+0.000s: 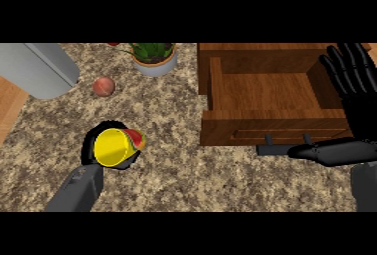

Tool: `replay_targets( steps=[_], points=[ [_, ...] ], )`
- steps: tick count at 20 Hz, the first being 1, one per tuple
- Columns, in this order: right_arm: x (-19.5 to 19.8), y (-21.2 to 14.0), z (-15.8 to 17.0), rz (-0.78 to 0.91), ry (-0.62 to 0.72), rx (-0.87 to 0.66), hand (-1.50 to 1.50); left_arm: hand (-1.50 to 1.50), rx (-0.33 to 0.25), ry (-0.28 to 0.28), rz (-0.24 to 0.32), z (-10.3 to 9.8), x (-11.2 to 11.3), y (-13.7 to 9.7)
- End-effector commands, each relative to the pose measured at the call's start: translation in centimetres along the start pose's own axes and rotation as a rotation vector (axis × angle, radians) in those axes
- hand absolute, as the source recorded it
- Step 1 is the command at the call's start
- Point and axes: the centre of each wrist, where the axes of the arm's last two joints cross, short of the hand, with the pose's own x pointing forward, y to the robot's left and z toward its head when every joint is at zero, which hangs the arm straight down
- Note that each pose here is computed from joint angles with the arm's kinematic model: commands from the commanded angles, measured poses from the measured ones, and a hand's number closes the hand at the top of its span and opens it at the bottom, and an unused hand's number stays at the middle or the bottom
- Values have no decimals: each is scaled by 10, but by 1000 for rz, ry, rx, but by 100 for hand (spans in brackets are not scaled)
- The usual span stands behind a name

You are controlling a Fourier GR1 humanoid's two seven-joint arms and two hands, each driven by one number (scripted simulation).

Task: Pick up the cup, place it into the drawer and close the drawer

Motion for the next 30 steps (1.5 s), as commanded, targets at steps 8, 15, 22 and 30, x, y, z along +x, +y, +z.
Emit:
replay_targets(
  steps=[8, 15, 22, 30],
  points=[
    [2, 6, -3, 31, 18, 5, -150, 150, -54, -222, 59, -83, 33, -59],
    [-12, -3, 24, 25, 23, -9, -150, 150, -175, -232, 68, -157, 102, -123],
    [-6, -2, 14, 29, 19, -25, -150, 150, -230, -214, 25, -202, 179, -182],
    [16, -5, -1, 25, 9, -4, -150, 150, -201, -118, -84, -234, 214, -246]
  ],
)
